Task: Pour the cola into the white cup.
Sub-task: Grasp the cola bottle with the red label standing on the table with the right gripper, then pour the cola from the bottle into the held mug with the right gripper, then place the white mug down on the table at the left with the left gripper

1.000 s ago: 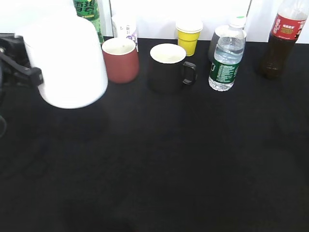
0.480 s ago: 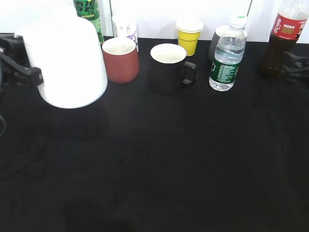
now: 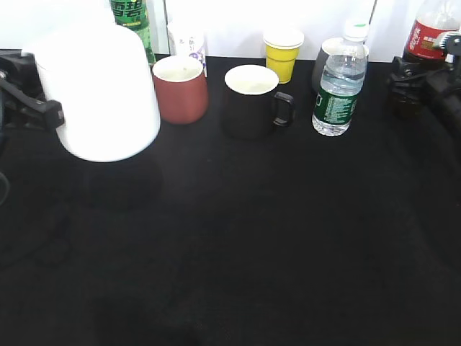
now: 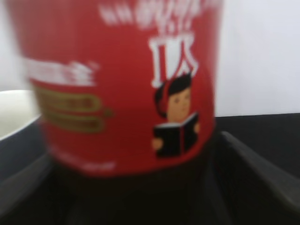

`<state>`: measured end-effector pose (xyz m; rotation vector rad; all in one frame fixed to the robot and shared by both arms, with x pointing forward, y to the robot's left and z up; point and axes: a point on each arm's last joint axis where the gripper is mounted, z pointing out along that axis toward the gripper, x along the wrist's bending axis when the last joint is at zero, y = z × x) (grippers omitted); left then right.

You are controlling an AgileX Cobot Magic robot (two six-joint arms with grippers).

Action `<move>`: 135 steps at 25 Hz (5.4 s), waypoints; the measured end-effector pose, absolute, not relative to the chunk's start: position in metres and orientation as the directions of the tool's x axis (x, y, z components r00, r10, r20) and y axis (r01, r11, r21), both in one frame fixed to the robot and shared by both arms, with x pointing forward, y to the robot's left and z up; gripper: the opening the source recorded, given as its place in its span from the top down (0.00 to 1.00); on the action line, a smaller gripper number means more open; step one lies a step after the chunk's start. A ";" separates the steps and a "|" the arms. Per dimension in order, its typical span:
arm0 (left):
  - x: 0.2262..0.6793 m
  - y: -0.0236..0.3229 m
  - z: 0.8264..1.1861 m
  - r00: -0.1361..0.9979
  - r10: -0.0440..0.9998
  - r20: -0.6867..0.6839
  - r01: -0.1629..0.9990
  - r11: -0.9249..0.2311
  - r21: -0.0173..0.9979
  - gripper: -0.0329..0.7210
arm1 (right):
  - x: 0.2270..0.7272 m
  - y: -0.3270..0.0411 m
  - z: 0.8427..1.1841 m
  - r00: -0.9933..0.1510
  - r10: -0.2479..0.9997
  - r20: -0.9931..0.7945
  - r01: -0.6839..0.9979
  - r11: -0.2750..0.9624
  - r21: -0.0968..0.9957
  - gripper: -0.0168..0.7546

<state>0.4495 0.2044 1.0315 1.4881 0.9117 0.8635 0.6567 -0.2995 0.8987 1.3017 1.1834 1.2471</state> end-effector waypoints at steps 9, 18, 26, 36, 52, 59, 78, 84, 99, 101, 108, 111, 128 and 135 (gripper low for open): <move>0.450 0.204 1.032 0.431 0.902 0.028 0.077 -0.068 0.995 0.91 | 0.689 -0.295 0.890 -0.029 0.998 0.063 0.012 -0.062 0.998 0.27; 0.449 0.204 1.032 0.433 0.901 0.030 0.076 -0.070 0.995 0.91 | 0.684 -0.293 0.891 -0.060 0.997 0.047 -0.029 -0.049 0.998 0.46; 0.449 0.202 1.031 0.453 0.889 0.060 0.062 -0.098 0.993 0.91 | 0.638 -0.273 1.030 -0.240 0.960 -0.142 -0.364 0.046 0.930 0.47; 0.441 0.188 1.034 0.531 0.841 0.107 0.006 -0.130 0.992 0.91 | 0.557 -0.146 1.097 -0.707 0.655 -0.267 -0.256 0.114 0.960 0.47; 0.436 0.181 1.025 0.566 0.822 0.064 0.106 -0.150 0.983 0.91 | 0.556 -0.098 1.052 -0.497 0.336 -0.800 -0.685 0.415 0.599 0.47; 0.436 0.180 1.027 0.571 0.818 0.070 0.079 -0.140 0.987 0.91 | 0.554 -0.098 1.054 -0.429 0.309 -0.849 -0.740 0.418 0.527 0.47; 0.444 0.170 1.022 0.615 0.788 0.034 0.064 -0.093 0.994 0.91 | 0.561 -0.103 1.061 -0.020 0.167 -0.986 -0.803 0.585 0.115 0.48; 0.444 0.170 1.022 0.615 0.788 0.034 0.063 -0.092 0.994 0.91 | 0.561 -0.103 1.061 0.067 0.103 -0.992 -0.800 0.600 0.008 0.48; 0.444 0.170 1.021 0.615 0.788 0.034 0.066 -0.094 0.993 0.91 | 0.561 -0.103 1.061 0.091 0.088 -0.992 -0.797 0.604 -0.020 0.48; 0.444 0.170 1.021 0.615 0.788 0.035 0.067 -0.096 0.993 0.91 | 0.561 -0.103 1.061 0.093 0.089 -0.992 -0.797 0.604 -0.020 0.48; 0.444 0.170 1.022 0.616 0.787 0.035 0.059 -0.090 0.994 0.91 | 0.561 -0.103 1.062 0.007 0.160 -0.987 -0.803 0.589 0.090 0.48; 0.444 0.169 1.024 0.618 0.785 0.035 0.042 -0.077 0.996 0.91 | 0.560 -0.103 1.059 -0.043 0.179 -0.983 -0.807 0.573 0.140 0.48; 0.456 0.189 1.024 0.525 0.851 0.006 0.069 -0.049 0.996 0.91 | 0.551 -0.108 1.073 -0.799 0.600 0.044 -0.039 -0.125 0.991 0.48; 0.477 0.251 1.023 0.279 0.960 0.005 0.082 -0.029 0.996 0.91 | 0.534 -0.127 1.106 -0.716 0.697 -0.028 -0.043 -0.003 0.999 0.48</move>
